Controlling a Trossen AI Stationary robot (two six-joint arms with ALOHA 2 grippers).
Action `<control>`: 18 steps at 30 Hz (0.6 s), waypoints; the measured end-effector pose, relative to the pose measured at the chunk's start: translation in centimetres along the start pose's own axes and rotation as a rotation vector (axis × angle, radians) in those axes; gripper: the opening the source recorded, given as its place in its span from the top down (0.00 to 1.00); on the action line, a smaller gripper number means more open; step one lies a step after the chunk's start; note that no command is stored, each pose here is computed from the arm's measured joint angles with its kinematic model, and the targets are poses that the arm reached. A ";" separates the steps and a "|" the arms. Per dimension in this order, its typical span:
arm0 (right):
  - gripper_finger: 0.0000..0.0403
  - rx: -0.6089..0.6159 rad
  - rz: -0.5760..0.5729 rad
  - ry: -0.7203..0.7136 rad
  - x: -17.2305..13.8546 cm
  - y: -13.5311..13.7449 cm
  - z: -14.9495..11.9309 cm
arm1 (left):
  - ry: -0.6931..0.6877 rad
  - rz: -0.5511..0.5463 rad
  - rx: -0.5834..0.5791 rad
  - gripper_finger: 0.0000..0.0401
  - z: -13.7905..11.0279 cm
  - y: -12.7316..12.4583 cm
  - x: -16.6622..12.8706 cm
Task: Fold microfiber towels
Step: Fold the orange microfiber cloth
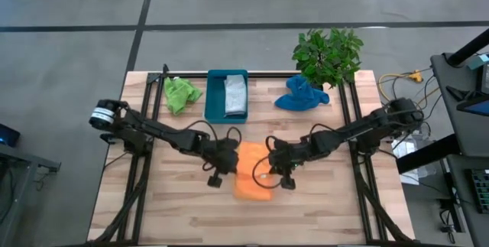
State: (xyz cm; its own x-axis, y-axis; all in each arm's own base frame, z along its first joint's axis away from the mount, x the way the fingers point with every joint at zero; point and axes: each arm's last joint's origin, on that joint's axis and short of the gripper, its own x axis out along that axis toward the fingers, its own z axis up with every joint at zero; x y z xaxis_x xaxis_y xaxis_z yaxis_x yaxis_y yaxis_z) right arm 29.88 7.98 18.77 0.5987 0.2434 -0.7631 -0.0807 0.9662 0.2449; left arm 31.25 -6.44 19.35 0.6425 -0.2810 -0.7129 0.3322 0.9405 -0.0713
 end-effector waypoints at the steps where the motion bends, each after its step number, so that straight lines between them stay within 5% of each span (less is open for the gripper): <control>1: 0.98 0.011 -0.010 0.001 0.0 -0.5 -0.1 | 0.006 0.019 -0.008 1.00 -0.2 0.3 0.0; 18: 0.98 0.095 -0.103 0.025 0.0 -4.7 -0.8 | -0.029 0.190 -0.046 1.00 -0.9 2.7 0.3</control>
State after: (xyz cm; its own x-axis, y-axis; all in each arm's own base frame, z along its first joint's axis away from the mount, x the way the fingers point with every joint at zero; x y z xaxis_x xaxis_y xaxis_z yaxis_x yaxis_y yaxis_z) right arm 29.63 3.53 17.20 0.5799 0.1462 -0.8014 0.0569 0.9741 0.2189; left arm 31.70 -3.83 18.26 0.7105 -0.1019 -0.6962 0.1714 0.9847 0.0307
